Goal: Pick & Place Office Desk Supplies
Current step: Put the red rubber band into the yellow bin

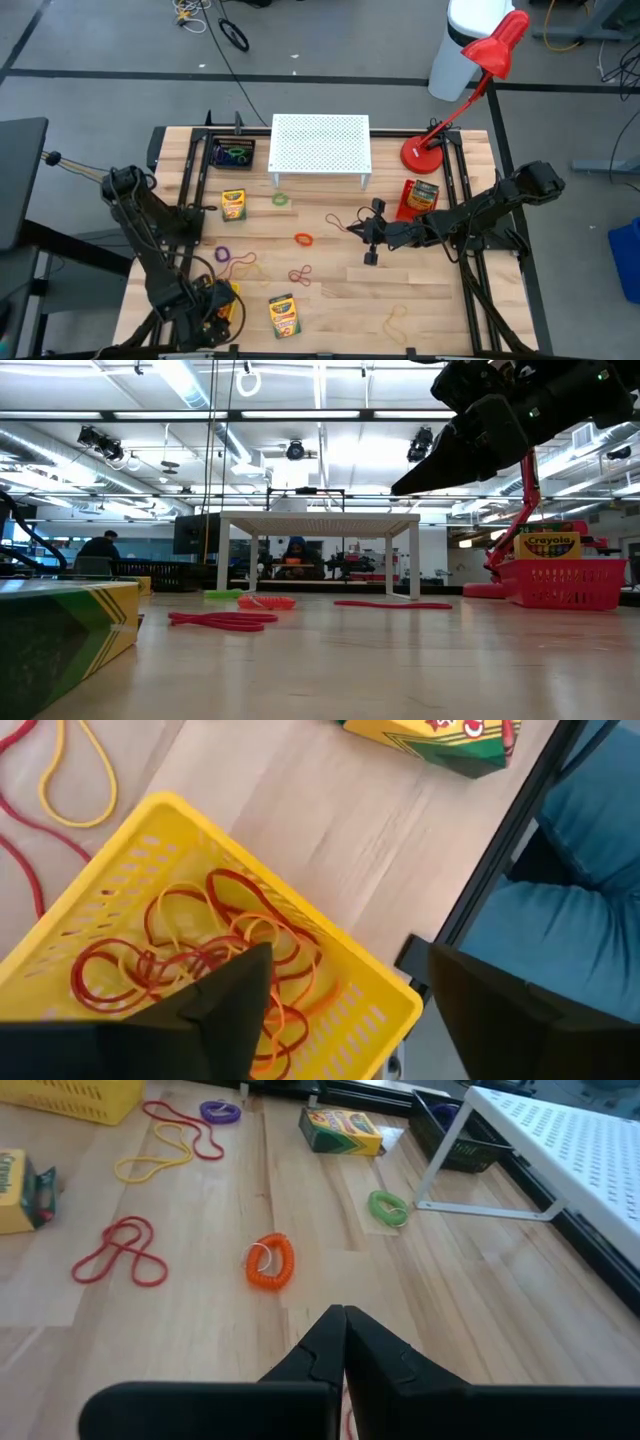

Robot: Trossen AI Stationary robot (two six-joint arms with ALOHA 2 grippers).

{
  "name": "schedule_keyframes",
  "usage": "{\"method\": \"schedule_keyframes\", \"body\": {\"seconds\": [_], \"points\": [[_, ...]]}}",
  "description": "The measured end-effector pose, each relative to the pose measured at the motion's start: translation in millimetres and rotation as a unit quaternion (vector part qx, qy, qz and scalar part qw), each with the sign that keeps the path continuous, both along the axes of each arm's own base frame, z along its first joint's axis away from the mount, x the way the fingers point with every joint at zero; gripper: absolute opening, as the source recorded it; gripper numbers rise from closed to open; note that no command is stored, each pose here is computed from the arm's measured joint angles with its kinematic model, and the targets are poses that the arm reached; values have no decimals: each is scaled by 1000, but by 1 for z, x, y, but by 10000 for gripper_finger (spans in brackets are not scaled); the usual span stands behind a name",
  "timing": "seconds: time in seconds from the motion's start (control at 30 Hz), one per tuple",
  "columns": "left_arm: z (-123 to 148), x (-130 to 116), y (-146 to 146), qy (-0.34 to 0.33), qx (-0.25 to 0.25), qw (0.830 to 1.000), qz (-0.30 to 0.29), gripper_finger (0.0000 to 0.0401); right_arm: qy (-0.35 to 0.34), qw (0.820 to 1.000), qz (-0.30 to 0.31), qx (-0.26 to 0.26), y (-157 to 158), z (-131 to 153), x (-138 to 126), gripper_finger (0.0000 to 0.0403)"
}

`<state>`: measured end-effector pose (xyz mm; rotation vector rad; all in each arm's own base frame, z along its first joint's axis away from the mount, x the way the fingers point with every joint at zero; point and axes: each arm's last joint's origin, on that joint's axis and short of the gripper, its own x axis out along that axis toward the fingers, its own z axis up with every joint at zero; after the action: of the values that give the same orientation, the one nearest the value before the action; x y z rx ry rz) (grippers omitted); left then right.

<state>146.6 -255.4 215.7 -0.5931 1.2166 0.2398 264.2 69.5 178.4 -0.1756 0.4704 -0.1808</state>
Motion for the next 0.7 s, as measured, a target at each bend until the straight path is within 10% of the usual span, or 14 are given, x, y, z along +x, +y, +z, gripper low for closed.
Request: {"method": "schedule_keyframes", "body": {"seconds": [0.5, 0.7], "points": [[37, 10, 26, -219, 132, 967, -23, 15, -18, 1000, 3, 10, 1, 3, 2, 17], [34, 33, 36, -230, 174, 955, -71, 5, -22, 1000, 3, 11, 1, 4, 2, 17]]}}
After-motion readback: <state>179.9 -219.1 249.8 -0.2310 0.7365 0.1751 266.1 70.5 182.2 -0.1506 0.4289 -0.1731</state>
